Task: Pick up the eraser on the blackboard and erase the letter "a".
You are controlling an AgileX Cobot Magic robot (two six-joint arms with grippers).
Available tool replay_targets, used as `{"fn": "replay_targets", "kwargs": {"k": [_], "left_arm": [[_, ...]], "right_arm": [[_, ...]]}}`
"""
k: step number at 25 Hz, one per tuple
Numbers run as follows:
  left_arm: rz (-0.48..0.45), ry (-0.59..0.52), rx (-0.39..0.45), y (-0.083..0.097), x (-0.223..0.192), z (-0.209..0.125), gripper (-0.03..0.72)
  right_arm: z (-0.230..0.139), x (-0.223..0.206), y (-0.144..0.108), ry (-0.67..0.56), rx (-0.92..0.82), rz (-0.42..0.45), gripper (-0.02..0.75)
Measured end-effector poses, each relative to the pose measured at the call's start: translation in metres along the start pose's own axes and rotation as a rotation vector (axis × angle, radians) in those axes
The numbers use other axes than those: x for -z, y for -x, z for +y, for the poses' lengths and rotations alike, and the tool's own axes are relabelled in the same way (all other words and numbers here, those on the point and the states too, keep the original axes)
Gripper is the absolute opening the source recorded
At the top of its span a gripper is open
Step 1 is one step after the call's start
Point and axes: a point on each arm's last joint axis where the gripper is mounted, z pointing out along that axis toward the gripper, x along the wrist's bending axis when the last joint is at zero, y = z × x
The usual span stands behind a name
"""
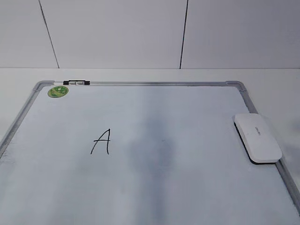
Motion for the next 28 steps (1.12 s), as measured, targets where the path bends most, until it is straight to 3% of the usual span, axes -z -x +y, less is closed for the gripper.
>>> {"fn": "replay_targets", "kwargs": {"k": [5, 13, 15, 28], "left_arm": [[-0.006, -0.051, 0.003, 0.000, -0.006, -0.026, 0.585], [0.018, 0.020, -0.020, 0.000, -0.002, -0.061, 0.584], [0.022, 0.071, -0.028, 0.001, 0.005, -0.065, 0.582], [0.094, 0.058, -0.061, -0.006, 0.004, -0.067, 0.511]], "right_arm": [[-0.034, -0.002, -0.002, 0.054, 0.001, -0.005, 0.587], [-0.077, -0.013, -0.004, 0.101, 0.003, -0.007, 0.587], [-0.081, -0.017, -0.004, 0.094, 0.003, -0.009, 0.587], [-0.089, -0.029, -0.004, 0.047, 0.005, -0.008, 0.587]]}}
